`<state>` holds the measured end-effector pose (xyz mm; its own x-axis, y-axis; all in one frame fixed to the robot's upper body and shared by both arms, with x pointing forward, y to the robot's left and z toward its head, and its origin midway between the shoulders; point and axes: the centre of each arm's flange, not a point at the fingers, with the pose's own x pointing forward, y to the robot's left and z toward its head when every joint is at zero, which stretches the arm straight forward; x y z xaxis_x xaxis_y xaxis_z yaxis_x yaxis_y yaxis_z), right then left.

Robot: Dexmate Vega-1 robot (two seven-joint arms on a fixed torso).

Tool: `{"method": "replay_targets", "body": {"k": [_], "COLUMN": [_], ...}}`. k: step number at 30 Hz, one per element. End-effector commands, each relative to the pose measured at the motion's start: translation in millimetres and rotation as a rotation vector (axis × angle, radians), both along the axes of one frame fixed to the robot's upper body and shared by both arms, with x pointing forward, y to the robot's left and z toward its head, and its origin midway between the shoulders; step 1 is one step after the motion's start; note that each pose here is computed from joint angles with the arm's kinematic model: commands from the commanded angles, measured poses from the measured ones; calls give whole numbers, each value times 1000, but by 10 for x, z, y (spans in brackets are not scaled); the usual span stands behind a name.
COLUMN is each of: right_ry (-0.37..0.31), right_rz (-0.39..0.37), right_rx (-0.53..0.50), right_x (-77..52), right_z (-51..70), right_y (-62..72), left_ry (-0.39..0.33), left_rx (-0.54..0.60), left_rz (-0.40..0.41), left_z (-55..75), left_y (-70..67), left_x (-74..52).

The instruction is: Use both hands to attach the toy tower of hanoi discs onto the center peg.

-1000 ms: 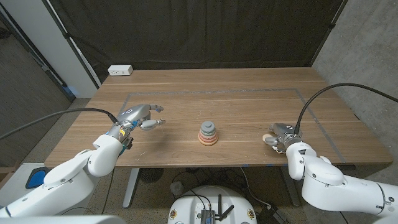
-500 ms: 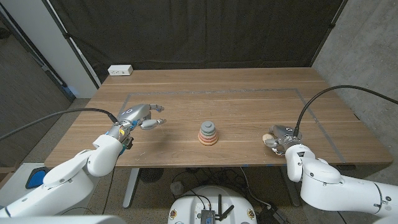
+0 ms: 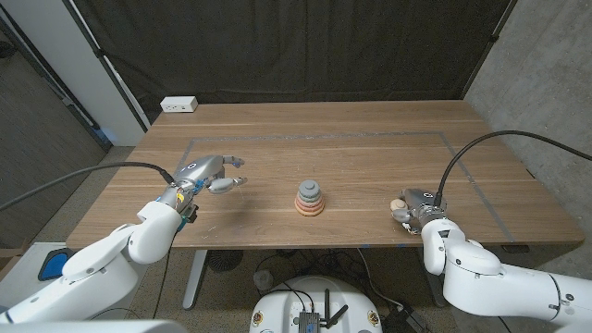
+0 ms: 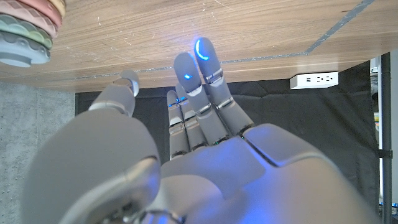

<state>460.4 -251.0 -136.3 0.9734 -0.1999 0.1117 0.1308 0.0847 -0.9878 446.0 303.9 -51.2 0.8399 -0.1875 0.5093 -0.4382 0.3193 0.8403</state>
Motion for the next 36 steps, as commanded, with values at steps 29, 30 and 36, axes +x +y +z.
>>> {"method": "replay_targets", "body": {"k": [29, 30, 36], "right_ry": [0, -6, -29], "right_rz": [-21, -18, -10], "right_rx": [22, 24, 39], "right_x": [29, 29, 23], "right_z": [-284, -285, -268], "right_y": [-20, -25, -44], "left_ry": [7, 7, 11], "left_rx": [-22, -23, -22], "left_rz": [-12, -13, -14], "left_z": [-86, -88, -91], "left_y": [-2, -1, 2], "left_x": [-46, -47, -43]}}
